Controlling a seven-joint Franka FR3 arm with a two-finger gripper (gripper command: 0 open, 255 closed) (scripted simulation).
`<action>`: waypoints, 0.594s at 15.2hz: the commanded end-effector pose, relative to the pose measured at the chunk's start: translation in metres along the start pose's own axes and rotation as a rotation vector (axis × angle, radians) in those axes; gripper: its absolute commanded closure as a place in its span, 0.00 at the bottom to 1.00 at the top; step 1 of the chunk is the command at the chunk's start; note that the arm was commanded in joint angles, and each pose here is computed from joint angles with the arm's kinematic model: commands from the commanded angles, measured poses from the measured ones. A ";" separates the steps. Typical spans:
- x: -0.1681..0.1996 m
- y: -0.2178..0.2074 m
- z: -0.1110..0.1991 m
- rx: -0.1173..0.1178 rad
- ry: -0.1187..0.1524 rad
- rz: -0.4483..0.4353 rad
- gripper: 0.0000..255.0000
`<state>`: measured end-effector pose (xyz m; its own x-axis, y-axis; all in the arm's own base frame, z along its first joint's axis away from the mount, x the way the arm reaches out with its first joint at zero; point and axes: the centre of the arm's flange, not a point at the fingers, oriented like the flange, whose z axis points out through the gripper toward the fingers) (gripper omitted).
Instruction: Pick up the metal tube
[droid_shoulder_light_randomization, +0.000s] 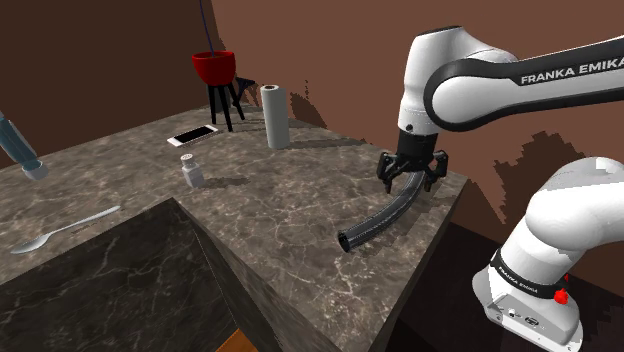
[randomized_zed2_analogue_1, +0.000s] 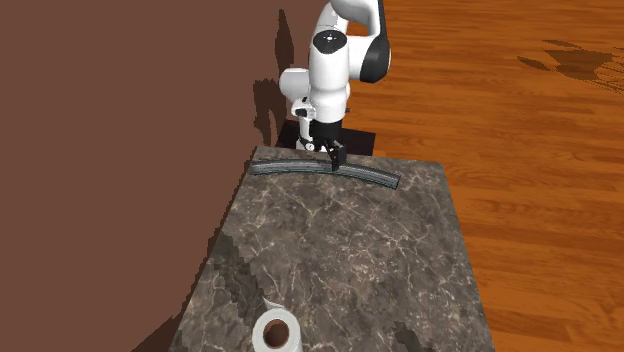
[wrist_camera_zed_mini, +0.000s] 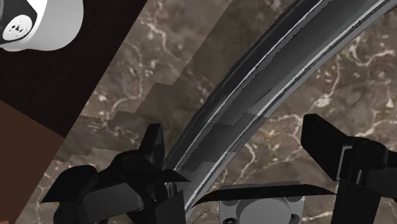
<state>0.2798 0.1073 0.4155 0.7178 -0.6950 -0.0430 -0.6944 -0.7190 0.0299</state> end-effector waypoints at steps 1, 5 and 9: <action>0.001 -0.003 0.011 0.000 0.000 0.005 0.00; 0.001 -0.003 0.025 0.000 0.000 0.005 0.00; 0.001 -0.003 0.024 0.000 0.000 0.005 1.00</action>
<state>0.2819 0.1087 0.3919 0.7139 -0.6989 -0.0430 -0.6984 -0.7151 0.0289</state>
